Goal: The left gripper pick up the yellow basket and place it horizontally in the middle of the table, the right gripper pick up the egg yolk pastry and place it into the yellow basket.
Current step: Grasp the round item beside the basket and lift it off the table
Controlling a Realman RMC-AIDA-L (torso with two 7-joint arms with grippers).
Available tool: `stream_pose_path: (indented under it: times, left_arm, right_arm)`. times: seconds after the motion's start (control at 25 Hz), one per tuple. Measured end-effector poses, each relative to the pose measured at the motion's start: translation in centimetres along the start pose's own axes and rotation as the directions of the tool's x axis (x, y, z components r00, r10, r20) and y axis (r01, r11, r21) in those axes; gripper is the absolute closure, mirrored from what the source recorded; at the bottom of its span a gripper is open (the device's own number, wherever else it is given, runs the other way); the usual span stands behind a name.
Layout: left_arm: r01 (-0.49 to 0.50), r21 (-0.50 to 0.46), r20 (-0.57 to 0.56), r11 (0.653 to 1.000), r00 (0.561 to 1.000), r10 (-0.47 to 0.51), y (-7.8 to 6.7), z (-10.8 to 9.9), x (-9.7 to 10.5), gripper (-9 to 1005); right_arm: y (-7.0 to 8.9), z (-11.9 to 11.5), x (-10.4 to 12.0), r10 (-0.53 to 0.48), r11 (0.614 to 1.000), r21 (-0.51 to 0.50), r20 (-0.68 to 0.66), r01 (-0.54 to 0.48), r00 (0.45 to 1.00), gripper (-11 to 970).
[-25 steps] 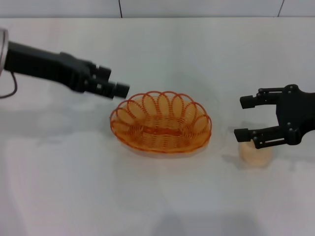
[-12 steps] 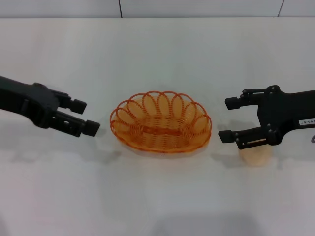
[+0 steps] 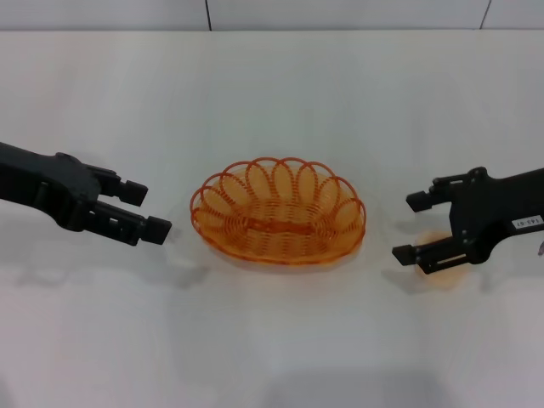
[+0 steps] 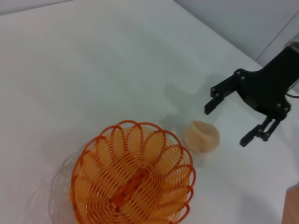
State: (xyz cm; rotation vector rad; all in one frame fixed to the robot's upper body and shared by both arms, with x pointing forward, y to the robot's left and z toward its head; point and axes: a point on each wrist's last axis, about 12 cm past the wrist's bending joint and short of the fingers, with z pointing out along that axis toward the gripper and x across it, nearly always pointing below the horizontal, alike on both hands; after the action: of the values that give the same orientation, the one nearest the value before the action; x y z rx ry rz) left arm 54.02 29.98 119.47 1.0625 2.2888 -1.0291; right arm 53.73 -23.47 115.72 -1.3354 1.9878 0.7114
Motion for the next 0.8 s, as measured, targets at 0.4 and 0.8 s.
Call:
stream_pose_path:
  times: [0.4, 0.8]
  left_arm:
    - [0.005, 0.013, 0.006, 1.000, 1.000, -0.005, -0.1, 0.6, -0.4, 102]
    - [0.009, 0.022, 0.010, 1.000, 1.000, -0.010, -0.1, 0.9, -0.4, 103]
  right_arm:
    - [0.0, 1.1, 0.5, 0.029, 0.998, 0.053, -0.162, -0.020, 0.986, 172]
    - [-0.3, 1.4, 1.4, 0.046, 0.996, 0.082, -0.182, -0.031, 0.982, 173]
